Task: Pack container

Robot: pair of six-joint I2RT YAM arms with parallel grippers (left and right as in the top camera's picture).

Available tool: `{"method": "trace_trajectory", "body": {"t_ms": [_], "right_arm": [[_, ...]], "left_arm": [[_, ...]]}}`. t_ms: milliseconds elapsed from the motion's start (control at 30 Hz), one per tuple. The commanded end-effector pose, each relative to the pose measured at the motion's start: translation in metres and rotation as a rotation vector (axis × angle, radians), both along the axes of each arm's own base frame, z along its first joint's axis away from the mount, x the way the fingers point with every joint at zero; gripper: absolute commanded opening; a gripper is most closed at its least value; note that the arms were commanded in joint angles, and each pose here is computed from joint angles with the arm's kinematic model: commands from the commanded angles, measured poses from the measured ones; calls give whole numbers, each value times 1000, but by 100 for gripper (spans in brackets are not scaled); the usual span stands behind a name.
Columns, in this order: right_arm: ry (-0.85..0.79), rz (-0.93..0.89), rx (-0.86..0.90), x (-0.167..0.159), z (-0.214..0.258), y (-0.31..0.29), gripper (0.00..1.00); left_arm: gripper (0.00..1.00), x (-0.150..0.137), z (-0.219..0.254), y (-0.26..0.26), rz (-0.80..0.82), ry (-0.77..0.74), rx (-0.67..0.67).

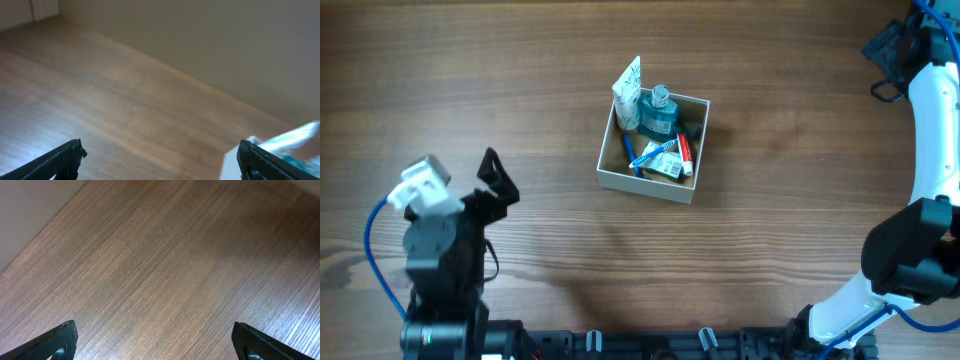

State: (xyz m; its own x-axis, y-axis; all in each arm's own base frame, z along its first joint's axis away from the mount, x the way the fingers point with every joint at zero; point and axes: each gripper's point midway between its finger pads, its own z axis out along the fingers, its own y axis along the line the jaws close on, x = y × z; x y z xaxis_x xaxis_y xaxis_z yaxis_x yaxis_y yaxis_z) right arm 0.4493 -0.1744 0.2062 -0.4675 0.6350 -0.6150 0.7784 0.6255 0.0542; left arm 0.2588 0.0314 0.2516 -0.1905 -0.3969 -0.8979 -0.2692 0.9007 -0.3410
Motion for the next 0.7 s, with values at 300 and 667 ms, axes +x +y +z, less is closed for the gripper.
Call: {"method": "trace_trajectory", "body": {"t_ms": [300,667], "right_arm": [[19,-8,-20,-2,-4,-3,100],[19,-8,-20,-2,-4,-3,100]], "left_arm": [[100,-30,-15,-14,-101,-102,46],[100,-33,-11,-32,-242,-150,249]]}}
